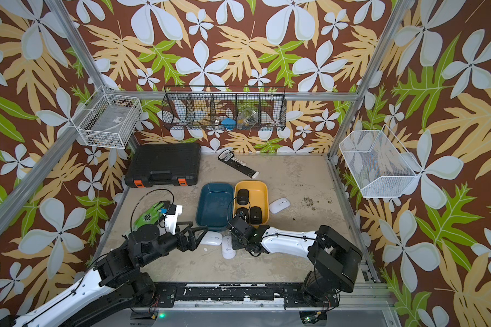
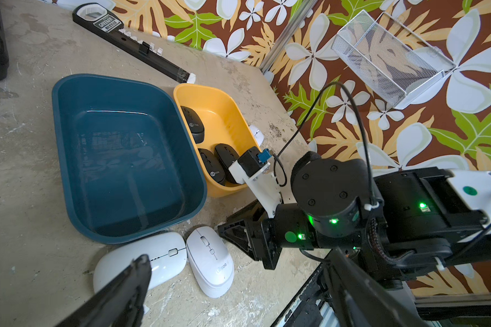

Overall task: Place the mice by color into the storage box
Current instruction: Pick up the mouse from the center of the board, then place the mouse in the storage box.

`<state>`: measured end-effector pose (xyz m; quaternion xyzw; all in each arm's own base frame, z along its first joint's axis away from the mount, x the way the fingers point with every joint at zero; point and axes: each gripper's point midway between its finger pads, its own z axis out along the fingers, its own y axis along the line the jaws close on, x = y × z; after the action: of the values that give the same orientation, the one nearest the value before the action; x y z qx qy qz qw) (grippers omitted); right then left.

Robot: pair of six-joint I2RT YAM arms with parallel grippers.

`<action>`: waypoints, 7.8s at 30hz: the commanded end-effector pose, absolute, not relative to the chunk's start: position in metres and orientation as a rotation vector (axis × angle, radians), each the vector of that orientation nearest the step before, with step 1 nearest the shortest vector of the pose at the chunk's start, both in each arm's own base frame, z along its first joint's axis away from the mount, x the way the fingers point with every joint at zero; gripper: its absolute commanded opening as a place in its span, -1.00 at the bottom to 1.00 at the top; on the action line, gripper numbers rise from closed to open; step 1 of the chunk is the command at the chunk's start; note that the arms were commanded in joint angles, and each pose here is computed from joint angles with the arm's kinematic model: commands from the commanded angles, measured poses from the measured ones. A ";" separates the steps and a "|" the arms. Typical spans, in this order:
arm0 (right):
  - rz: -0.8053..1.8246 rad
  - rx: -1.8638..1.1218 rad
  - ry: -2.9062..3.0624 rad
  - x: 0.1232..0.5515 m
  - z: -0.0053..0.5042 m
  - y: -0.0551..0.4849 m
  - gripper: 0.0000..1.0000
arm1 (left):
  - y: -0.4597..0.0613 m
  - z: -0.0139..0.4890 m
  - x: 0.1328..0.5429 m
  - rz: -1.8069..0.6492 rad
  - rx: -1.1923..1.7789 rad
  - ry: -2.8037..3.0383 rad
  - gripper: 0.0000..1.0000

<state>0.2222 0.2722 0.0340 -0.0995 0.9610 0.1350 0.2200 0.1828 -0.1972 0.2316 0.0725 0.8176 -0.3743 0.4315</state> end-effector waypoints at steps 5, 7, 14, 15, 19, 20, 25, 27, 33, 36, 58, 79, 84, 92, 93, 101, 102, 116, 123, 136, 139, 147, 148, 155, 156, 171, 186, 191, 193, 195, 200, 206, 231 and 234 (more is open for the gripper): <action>0.278 -0.273 2.691 0.214 0.024 0.251 -0.41 | -0.202 0.234 0.185 -0.947 0.196 2.019 0.99; 0.284 -0.268 2.694 0.208 0.028 0.244 -0.41 | -0.203 0.233 0.185 -0.944 0.199 2.023 0.99; 0.187 -0.209 2.717 0.187 0.034 0.198 -0.41 | -0.206 0.226 0.185 -0.949 0.208 2.031 0.99; 0.170 -0.198 2.731 0.182 0.032 0.189 -0.41 | -0.206 0.226 0.185 -0.951 0.211 2.032 0.99; 0.133 -0.116 2.762 0.171 0.020 0.158 -0.41 | -0.207 0.221 0.185 -0.950 0.213 2.039 0.99; 0.129 -0.087 2.765 0.169 0.019 0.150 -0.41 | -0.208 0.220 0.185 -0.951 0.215 2.040 0.99; 0.077 0.036 2.759 0.166 0.018 0.112 -0.41 | -0.209 0.219 0.185 -0.955 0.222 2.044 0.99; 0.111 0.058 2.722 0.170 0.027 0.111 -0.41 | -0.209 0.219 0.184 -0.956 0.225 2.046 0.99; 0.058 0.156 2.705 0.165 0.043 0.094 -0.46 | -0.210 0.218 0.184 -0.963 0.223 2.044 0.99; 0.028 0.251 2.663 0.168 0.050 0.083 -0.76 | -0.210 0.219 0.185 -0.965 0.223 2.040 0.99; -0.022 0.517 2.705 0.175 0.058 0.045 -1.00 | -0.211 0.216 0.181 -0.976 0.256 2.015 0.99; -0.218 0.446 3.024 0.158 0.022 0.053 -1.00 | -0.214 0.225 0.176 -1.016 0.286 1.985 1.00; -0.149 0.523 2.998 0.152 0.014 0.054 -1.00 | -0.215 0.223 0.176 -1.021 0.292 1.989 1.00; -0.203 0.548 2.965 0.163 0.014 0.045 -1.00 | -0.215 0.221 0.177 -1.011 0.294 1.998 1.00; -0.198 0.554 2.964 0.164 0.014 0.043 -1.00 | -0.215 0.221 0.178 -1.008 0.292 2.000 1.00; -0.179 0.605 2.910 0.180 0.026 0.022 -1.00 | -0.215 0.216 0.179 -0.995 0.286 2.016 0.99; -0.161 0.603 2.897 0.184 0.031 0.023 -1.00 | -0.216 0.216 0.179 -0.993 0.288 2.020 1.00; 0.103 0.645 2.898 0.185 0.040 0.029 -1.00 | -0.215 0.213 0.180 -0.986 0.283 2.032 1.00; 0.092 0.624 2.933 0.169 0.034 0.033 -1.00 | -0.216 0.212 0.180 -0.991 0.280 2.033 0.99; -0.175 0.834 2.846 0.193 0.012 -0.004 -1.00 | -0.214 0.215 0.180 -0.983 0.275 2.024 0.99; -0.162 0.903 2.799 0.202 0.013 -0.014 -1.00 | -0.215 0.214 0.180 -0.987 0.282 2.029 1.00; -0.140 0.899 2.731 0.255 0.019 -0.027 -1.00 | -0.217 0.212 0.179 -0.997 0.285 2.034 1.00; -0.133 0.907 2.738 0.260 0.017 -0.027 -1.00 | -0.217 0.212 0.179 -0.997 0.289 2.035 1.00; -0.069 0.889 2.746 0.300 0.011 -0.021 -1.00 | -0.217 0.210 0.179 -0.995 0.282 2.045 0.99; -0.080 0.879 2.745 0.302 0.014 -0.022 -1.00 | -0.216 0.210 0.179 -0.994 0.280 2.045 0.99; 0.184 0.396 2.759 0.282 0.064 0.030 0.80 | -0.217 0.210 0.180 -0.968 0.300 2.064 0.99; -0.024 0.351 2.872 0.271 0.025 0.021 0.73 | -0.209 0.202 0.185 -0.903 0.250 2.105 1.00; -0.018 0.391 2.884 0.280 0.011 0.023 0.49 | -0.207 0.203 0.185 -0.893 0.247 2.106 0.99; -0.012 0.407 2.871 0.284 0.011 0.023 0.38 | -0.206 0.204 0.185 -0.888 0.245 2.104 0.99; -0.006 0.414 2.864 0.287 0.012 0.024 0.25 | -0.205 0.206 0.185 -0.886 0.243 2.097 1.00; -0.039 0.399 2.838 0.294 0.022 0.021 -0.24 | -0.203 0.208 0.186 -0.871 0.250 2.094 1.00; -0.016 0.364 2.731 0.304 0.072 0.025 -0.43 | -0.204 0.208 0.187 -0.866 0.254 2.098 0.99; 0.015 -0.025 2.744 0.409 0.064 0.211 -0.45 | -0.201 0.226 0.191 -0.861 0.207 2.086 1.00; -0.015 -0.003 2.761 0.415 0.052 0.202 -0.44 | -0.198 0.227 0.188 -0.867 0.196 2.090 1.00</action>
<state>0.4087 0.2086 0.0542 -0.0138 0.9829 0.0042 0.1838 0.1889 -0.2022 0.2263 0.0849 0.8317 -0.3500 0.4226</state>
